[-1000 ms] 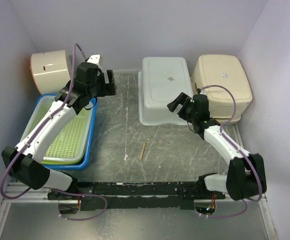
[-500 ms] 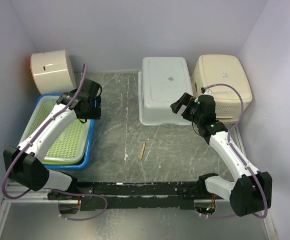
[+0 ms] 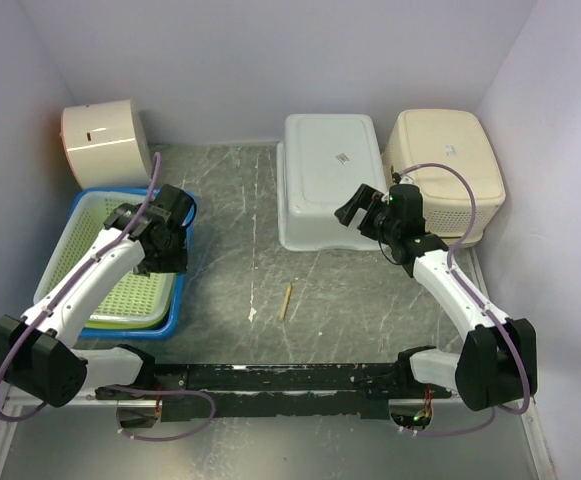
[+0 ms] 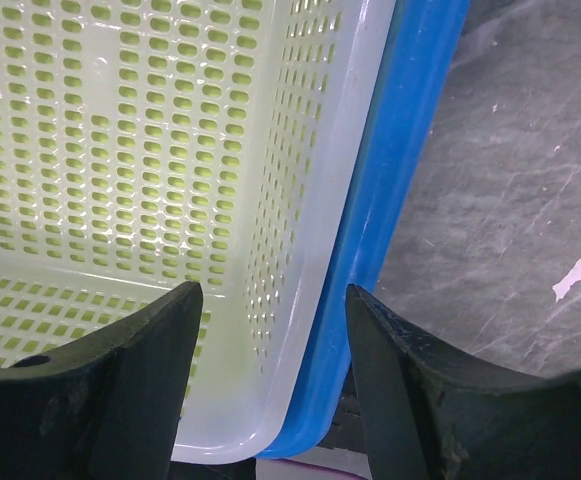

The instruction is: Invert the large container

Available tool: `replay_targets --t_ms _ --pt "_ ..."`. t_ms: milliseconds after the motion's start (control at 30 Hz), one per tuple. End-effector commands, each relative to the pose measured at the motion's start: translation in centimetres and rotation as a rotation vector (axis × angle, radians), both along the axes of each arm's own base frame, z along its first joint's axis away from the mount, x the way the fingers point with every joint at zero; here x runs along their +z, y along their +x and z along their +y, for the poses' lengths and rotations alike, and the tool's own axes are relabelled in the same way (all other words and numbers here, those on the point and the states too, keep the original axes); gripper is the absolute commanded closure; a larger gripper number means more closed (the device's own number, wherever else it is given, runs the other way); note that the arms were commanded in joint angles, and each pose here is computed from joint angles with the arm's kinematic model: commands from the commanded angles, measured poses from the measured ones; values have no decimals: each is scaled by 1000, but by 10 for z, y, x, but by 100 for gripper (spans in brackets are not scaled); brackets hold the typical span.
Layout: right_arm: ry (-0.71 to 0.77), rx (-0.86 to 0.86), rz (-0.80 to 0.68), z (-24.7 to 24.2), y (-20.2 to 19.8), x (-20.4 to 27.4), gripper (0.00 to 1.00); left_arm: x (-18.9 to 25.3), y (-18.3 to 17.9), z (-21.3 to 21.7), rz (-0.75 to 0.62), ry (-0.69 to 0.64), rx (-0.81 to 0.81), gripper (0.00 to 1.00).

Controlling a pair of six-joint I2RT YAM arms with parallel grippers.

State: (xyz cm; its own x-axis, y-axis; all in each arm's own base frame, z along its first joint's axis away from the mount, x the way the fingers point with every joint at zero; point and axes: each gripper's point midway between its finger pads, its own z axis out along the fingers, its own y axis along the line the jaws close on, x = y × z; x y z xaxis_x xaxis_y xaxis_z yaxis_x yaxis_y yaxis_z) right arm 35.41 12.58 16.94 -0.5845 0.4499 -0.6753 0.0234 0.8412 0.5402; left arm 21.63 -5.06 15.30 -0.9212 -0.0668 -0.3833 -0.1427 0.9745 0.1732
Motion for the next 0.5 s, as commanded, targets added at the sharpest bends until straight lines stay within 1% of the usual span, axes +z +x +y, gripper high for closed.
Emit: replay_targets --t_ms 0,100,133,300,467 --pt "23 23 -36 7 8 12 0 -8 -5 -1 33 -10 14 33" --pt "24 21 -30 7 7 11 0 -14 -3 1 38 13 20 42" --pt "23 17 -30 6 7 10 0 -15 -2 2 39 19 21 43" --pt "19 13 -26 4 4 9 0 -18 2 11 22 75 47 42" --pt "20 16 -31 5 4 11 0 -32 4 9 37 76 34 44"
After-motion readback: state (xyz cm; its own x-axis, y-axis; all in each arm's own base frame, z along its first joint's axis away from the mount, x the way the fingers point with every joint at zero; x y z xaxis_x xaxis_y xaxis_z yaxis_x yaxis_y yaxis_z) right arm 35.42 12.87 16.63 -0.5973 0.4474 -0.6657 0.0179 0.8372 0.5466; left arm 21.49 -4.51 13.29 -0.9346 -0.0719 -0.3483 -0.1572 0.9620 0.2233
